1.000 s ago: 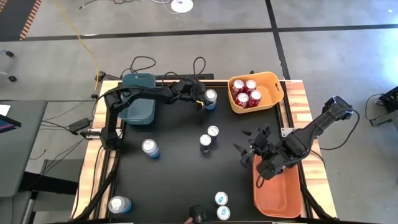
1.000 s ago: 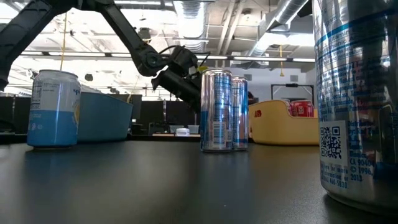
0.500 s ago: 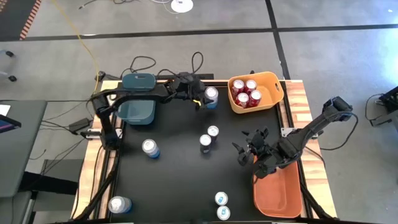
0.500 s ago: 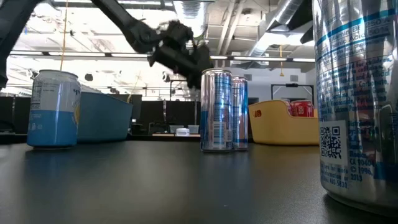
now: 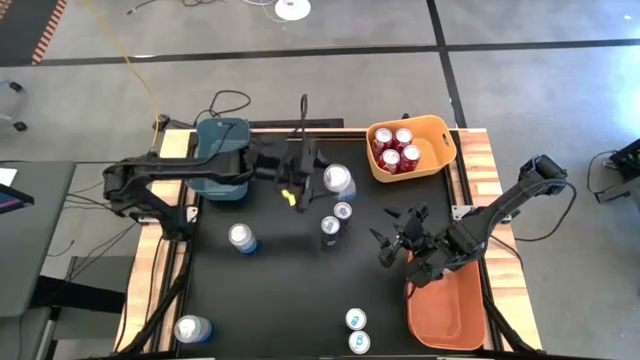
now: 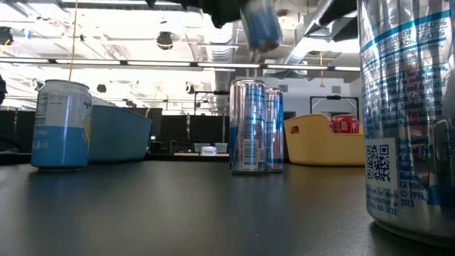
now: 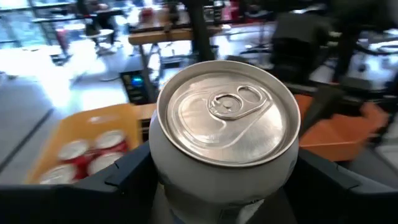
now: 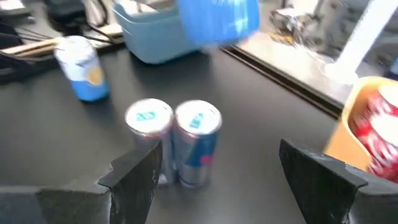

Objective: Sort soda cans
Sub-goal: Put the top white soda can into the orange bin

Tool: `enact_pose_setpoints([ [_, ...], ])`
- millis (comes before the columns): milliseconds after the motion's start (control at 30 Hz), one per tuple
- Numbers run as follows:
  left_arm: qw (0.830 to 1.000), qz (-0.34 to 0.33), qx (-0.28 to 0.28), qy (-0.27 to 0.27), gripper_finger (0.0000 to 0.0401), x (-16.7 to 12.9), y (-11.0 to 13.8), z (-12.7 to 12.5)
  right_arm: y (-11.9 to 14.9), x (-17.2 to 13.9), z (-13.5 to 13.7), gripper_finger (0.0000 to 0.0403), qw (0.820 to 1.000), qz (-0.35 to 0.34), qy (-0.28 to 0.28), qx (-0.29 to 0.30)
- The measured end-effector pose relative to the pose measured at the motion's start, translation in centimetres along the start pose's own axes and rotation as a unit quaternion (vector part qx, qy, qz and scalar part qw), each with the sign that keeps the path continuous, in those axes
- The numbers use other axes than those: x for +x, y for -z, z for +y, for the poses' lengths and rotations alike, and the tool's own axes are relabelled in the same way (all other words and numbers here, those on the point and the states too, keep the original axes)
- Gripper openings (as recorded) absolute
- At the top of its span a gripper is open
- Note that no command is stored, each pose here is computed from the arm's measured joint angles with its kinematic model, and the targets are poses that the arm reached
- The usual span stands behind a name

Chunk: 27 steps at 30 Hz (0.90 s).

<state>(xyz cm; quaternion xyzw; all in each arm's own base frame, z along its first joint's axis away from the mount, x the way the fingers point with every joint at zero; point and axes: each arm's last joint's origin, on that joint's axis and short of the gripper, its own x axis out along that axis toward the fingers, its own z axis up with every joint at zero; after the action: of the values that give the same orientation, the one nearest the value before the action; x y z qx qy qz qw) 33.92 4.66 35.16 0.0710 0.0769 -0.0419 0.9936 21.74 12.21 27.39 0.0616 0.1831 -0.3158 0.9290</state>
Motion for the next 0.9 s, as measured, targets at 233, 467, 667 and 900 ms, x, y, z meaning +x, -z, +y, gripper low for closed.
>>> enact_pose_setpoints([
  [233,0.998,0.000,-0.029,0.057,0.0276,0.9,-0.4,-4.1,-1.8,-0.2,1.7,0.0340,0.997,-0.049,-0.053,-0.030],
  [467,0.998,0.008,-0.006,0.062,0.0276,1.2,-0.6,-7.1,-2.1,-1.1,2.5,0.0340,0.992,-0.049,-0.108,-0.050],
  [667,0.998,0.026,0.050,0.034,0.0276,1.7,-0.1,-8.6,-4.4,-3.8,2.7,0.0340,0.984,-0.075,-0.154,-0.039],
  [900,0.989,0.049,0.102,0.090,0.0276,3.8,2.0,-9.7,-6.3,-3.8,2.8,0.0340,0.954,-0.037,-0.258,-0.149],
])
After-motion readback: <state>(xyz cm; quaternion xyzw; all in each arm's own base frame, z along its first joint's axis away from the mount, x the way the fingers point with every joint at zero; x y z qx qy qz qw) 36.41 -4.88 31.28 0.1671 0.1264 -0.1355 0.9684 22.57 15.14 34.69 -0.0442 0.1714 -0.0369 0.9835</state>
